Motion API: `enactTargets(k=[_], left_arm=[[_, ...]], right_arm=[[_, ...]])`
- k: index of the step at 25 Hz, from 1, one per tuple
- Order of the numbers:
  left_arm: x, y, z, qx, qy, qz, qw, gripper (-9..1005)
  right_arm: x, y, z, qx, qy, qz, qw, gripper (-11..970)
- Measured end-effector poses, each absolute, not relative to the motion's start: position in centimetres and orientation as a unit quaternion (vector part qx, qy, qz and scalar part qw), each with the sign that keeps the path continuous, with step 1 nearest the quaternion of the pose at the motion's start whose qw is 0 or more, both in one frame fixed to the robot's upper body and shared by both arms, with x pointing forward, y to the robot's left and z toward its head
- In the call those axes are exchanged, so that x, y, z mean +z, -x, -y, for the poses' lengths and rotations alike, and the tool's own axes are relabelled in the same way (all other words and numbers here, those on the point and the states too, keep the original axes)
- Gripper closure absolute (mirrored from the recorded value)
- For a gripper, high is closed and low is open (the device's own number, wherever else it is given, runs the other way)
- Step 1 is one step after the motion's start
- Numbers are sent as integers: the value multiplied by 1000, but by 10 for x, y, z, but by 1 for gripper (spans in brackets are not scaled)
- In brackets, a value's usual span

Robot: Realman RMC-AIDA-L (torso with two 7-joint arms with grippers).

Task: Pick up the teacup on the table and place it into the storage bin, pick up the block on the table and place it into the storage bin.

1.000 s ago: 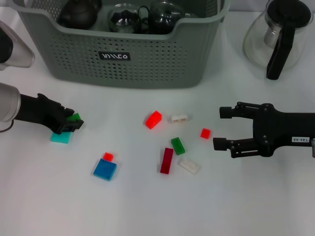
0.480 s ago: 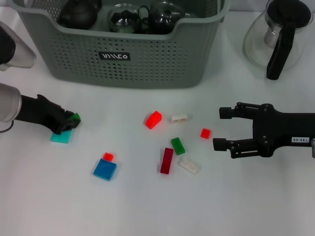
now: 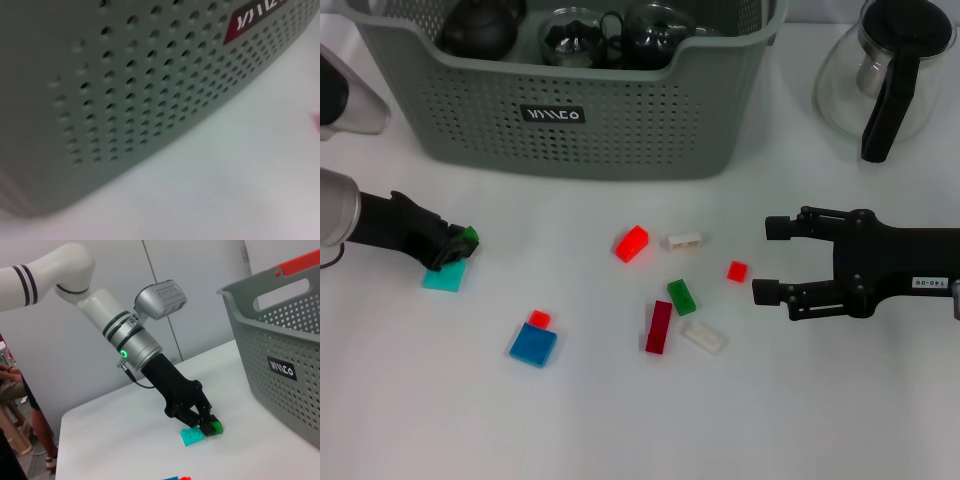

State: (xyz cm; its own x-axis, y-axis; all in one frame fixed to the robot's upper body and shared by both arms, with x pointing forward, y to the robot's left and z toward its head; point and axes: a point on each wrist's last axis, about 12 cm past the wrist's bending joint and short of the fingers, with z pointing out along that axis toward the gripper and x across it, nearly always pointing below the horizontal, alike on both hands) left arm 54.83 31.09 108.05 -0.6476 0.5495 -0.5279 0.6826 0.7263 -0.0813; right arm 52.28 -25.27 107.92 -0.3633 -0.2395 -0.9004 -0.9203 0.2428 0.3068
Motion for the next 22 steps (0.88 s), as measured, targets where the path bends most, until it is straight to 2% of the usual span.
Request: enactTargets(k=[5,11,13,17,22], left_arm=[[1093,-549,-316,-172,-321,-899,244,835],[1117,-549,-329,-267,-265,-894,245,835],[1126,-545,-330,-329,-266,-871,249,836],[1155,-539,-328,-486,-260,-778,300,836],[1180,-555,-323,-562,-196,-702,391,835]], right_arm=[[1079,-523,253,451,420,-691,377,3],[1080,-523,252,453,420,-690,377,4],[1080,-523,252,453,421,-690,377,4],[1080,-523,251,452,422,-690,376,4],[1080,-524,248,452,424,-688,377,3]])
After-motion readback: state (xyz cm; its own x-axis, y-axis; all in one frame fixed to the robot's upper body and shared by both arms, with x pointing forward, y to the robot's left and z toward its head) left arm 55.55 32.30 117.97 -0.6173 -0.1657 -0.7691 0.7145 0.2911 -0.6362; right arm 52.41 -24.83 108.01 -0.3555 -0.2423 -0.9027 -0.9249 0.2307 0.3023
